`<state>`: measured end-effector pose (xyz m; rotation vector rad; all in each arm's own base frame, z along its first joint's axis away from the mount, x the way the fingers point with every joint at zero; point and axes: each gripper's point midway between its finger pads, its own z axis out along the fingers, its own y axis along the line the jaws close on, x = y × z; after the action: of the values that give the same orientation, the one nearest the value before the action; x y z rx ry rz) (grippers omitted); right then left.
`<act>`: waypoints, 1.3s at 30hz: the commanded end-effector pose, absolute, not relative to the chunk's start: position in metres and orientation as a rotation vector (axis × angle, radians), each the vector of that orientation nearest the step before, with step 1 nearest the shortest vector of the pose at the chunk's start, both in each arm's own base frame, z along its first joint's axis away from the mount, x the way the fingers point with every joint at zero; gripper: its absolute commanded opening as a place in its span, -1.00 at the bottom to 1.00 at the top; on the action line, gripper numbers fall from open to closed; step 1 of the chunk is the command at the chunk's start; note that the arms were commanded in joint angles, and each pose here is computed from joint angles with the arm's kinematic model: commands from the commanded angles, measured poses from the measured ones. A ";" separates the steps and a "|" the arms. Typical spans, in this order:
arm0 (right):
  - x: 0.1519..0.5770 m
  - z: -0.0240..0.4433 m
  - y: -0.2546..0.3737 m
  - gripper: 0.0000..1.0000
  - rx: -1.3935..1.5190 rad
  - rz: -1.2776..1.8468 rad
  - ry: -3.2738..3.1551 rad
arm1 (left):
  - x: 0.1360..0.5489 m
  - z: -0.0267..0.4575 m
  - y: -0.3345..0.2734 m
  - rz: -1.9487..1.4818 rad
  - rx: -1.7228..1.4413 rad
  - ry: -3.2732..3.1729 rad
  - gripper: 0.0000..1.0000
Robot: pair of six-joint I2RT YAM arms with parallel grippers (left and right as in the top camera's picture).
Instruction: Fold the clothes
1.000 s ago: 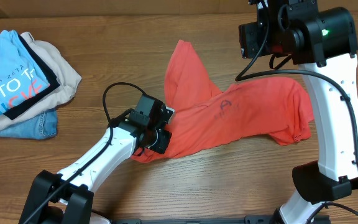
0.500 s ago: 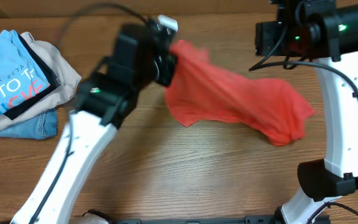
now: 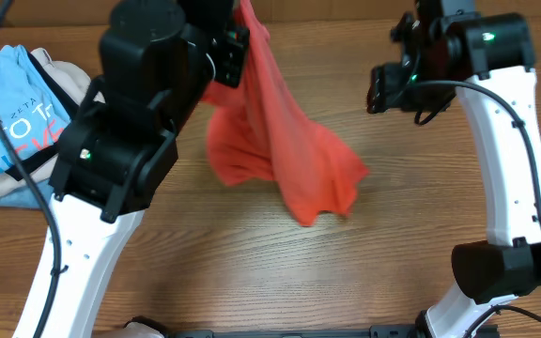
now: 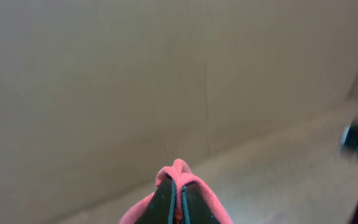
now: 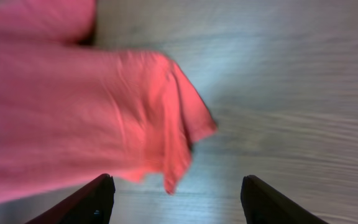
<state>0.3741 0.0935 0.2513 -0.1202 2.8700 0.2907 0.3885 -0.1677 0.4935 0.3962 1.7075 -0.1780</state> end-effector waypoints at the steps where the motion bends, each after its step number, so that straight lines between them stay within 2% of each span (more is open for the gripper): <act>1: 0.363 0.236 0.110 0.41 -0.212 0.428 2.908 | 0.375 0.551 -0.154 -0.129 0.350 1.556 -0.92; 7: 0.344 0.199 0.141 0.45 -0.376 0.610 2.966 | 0.362 0.600 -0.144 -0.139 0.285 1.414 -0.92; 13: 0.328 0.165 0.174 0.53 -0.527 0.619 2.990 | 0.359 0.617 -0.143 -0.150 0.263 1.351 -0.92; 21: 0.321 0.150 0.227 0.60 -0.726 0.681 2.880 | 0.356 0.628 -0.141 -0.115 0.279 1.302 -0.92; 28: 0.349 0.160 0.261 0.62 -0.802 0.672 2.670 | 0.356 0.630 -0.136 -0.090 0.263 1.297 -0.92; 35: 0.390 0.162 0.242 0.64 -0.712 0.398 2.581 | 0.348 0.637 -0.123 -0.028 0.237 1.285 -0.92; 39: 0.400 0.166 0.243 0.72 -0.699 0.385 2.542 | 0.347 0.637 -0.123 -0.022 0.242 1.285 -0.92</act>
<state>0.3912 0.2527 0.1617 -0.7346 2.5623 0.4600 0.3709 -0.1360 0.6092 0.2714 1.3562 -0.0432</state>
